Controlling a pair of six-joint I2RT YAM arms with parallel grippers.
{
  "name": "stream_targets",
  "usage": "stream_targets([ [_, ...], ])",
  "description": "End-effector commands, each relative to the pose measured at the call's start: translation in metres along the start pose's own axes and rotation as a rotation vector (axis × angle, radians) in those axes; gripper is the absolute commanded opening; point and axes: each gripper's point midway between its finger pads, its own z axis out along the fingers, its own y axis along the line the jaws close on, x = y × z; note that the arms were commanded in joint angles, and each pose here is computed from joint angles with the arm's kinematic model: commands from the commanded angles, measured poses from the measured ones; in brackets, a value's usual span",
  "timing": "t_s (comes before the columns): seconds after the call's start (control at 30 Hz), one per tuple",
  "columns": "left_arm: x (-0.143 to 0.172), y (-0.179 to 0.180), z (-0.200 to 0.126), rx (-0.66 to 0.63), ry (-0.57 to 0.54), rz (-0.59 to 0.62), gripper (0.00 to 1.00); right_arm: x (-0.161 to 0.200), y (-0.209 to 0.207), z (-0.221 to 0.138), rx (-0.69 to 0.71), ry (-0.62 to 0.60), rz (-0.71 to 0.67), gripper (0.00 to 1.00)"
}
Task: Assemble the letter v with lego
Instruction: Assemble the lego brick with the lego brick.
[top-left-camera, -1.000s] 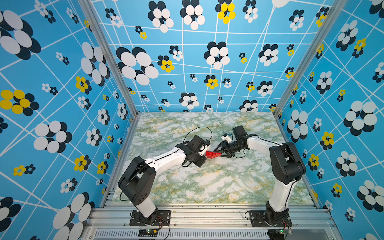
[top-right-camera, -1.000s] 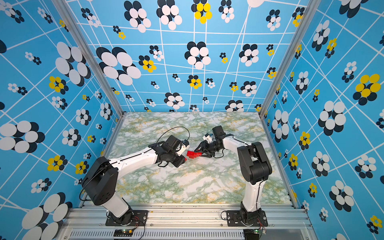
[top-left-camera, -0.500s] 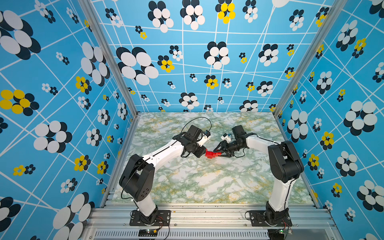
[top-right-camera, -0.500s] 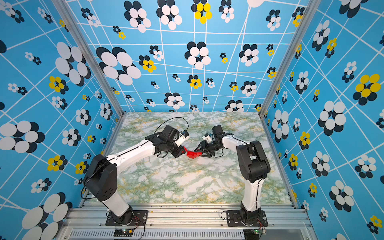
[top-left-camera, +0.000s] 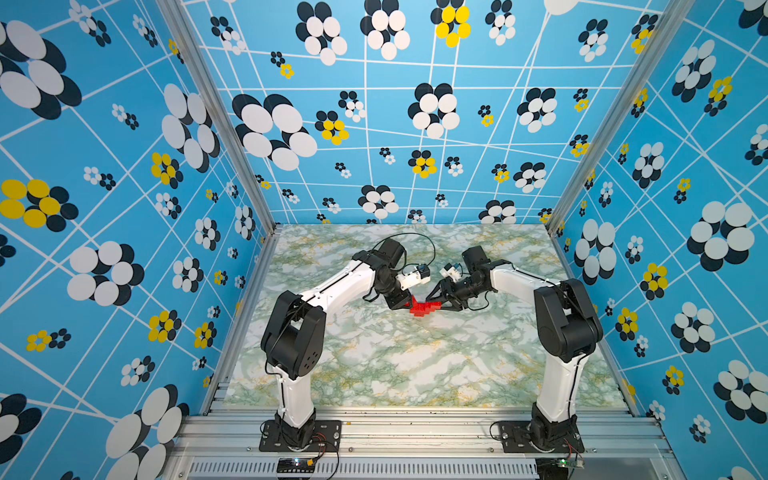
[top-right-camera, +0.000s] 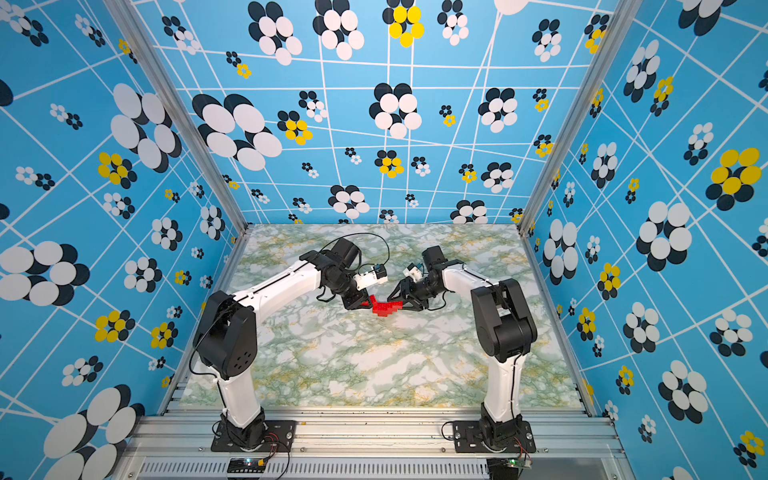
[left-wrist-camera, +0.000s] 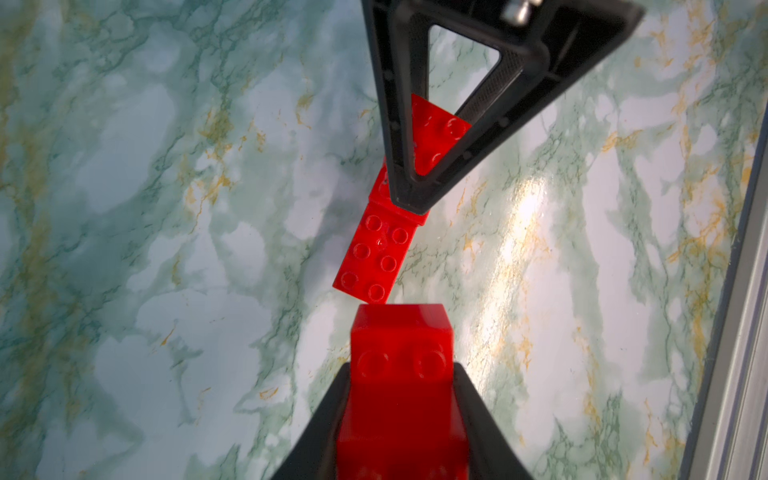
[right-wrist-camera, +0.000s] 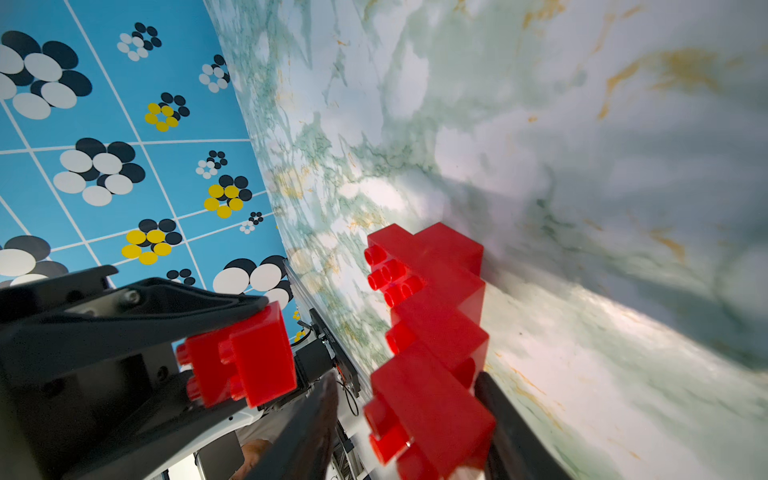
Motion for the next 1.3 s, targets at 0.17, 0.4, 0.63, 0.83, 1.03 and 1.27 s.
stream_targets([
  [0.17,0.012,-0.003,0.007,0.029,0.066,0.15,0.26,0.001,-0.003,0.0,0.011,0.025,0.006,0.55],
  [0.4,0.013,0.007,0.018,-0.025,0.123,0.232,0.25,0.001,-0.002,0.0,0.008,0.025,0.008,0.55],
  [0.63,0.014,0.013,0.024,-0.029,0.152,0.31,0.21,0.001,-0.002,0.001,0.004,0.028,0.006,0.55],
  [0.83,0.009,0.015,0.026,-0.027,0.138,0.386,0.18,0.003,-0.003,0.001,0.005,0.033,0.009,0.55],
  [1.03,0.005,0.013,0.026,0.02,0.149,0.409,0.19,0.003,-0.004,0.001,0.007,0.032,0.009,0.55],
  [1.27,0.005,0.012,0.028,0.07,0.187,0.423,0.19,0.005,-0.007,0.002,0.014,0.035,0.013,0.55],
])
